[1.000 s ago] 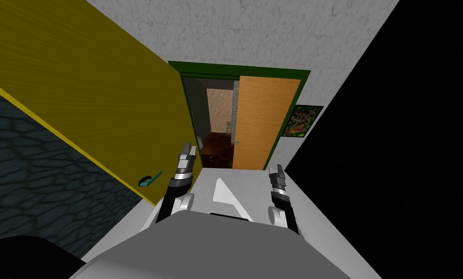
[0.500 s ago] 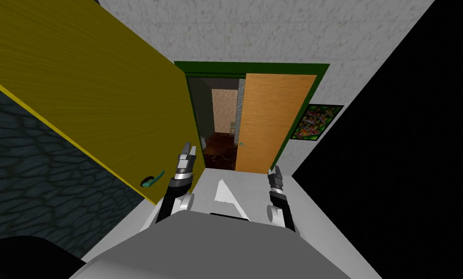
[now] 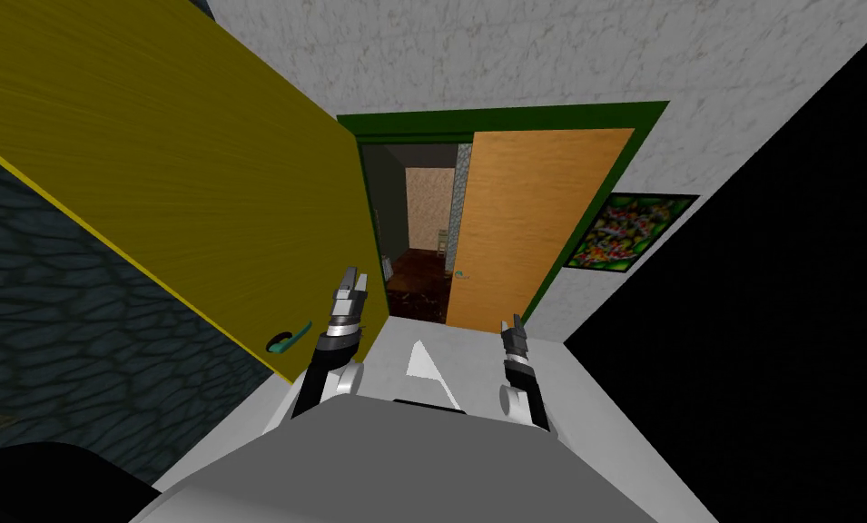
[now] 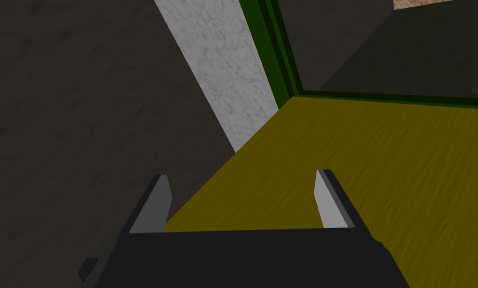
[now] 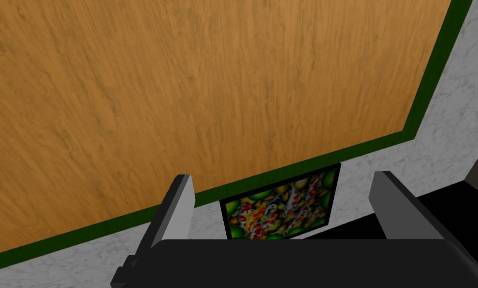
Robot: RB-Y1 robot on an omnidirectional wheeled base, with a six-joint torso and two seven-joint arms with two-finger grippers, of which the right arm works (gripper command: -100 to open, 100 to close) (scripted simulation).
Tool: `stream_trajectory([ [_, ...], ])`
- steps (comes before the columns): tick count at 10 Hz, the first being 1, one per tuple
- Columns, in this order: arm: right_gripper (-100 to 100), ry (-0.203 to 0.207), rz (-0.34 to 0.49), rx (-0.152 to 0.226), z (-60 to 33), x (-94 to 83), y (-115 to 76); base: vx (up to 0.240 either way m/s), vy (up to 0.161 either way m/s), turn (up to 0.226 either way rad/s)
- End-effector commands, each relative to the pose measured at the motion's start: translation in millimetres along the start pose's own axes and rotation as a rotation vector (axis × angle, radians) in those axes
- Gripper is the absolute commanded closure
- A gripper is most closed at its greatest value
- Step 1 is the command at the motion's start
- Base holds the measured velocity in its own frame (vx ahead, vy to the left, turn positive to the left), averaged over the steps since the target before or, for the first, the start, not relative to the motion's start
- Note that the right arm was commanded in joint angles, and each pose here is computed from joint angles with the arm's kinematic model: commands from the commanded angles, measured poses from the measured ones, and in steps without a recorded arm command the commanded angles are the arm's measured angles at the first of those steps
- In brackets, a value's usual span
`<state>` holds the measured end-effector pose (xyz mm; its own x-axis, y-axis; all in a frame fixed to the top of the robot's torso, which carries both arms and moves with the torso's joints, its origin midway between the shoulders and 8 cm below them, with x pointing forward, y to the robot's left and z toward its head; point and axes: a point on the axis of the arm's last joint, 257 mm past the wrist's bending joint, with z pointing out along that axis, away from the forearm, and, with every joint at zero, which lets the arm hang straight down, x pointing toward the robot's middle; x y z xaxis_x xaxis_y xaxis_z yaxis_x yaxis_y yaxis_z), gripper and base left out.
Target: Pull the door open
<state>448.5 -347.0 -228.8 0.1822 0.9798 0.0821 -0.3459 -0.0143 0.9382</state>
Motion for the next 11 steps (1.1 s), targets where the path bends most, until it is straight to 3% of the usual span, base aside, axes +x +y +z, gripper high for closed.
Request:
stream_trajectory([
  [1, -100, -0.008, -0.004, 0.017, 0.8, -2.6, -11.3, 0.114, 0.009, 0.104],
  [11, -100, -0.061, -0.035, 0.132, -4.5, -26.9, -73.0, 0.095, -0.003, 0.115],
])
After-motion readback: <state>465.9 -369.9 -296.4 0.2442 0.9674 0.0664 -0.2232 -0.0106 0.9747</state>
